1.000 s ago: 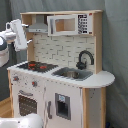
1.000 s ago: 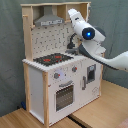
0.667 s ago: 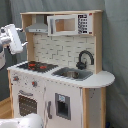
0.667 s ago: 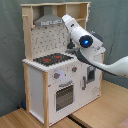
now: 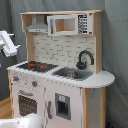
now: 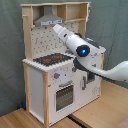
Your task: Play with the kitchen
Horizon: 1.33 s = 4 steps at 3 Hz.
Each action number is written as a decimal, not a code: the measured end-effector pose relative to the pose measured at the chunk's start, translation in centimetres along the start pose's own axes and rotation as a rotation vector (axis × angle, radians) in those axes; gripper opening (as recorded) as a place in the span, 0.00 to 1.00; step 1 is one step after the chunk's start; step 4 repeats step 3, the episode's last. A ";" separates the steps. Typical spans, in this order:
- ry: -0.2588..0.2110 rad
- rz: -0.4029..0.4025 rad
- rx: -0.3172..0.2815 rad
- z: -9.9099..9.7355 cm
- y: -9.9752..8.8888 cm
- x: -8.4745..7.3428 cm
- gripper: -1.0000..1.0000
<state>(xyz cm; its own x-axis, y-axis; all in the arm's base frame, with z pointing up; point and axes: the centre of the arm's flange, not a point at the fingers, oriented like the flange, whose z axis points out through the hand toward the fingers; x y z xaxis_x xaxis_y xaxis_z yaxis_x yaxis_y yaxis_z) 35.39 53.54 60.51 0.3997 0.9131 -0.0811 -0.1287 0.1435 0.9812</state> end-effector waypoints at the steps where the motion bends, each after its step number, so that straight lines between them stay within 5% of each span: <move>1: 0.048 -0.121 -0.005 -0.5 -2.3 1.6 1.00; 2: 0.121 -0.226 -0.005 -2.9 -4.2 3.2 1.00; 3: 0.176 -0.231 0.011 -6.9 -5.0 3.2 1.00; 4: 0.176 -0.231 0.011 -6.9 -5.0 3.2 1.00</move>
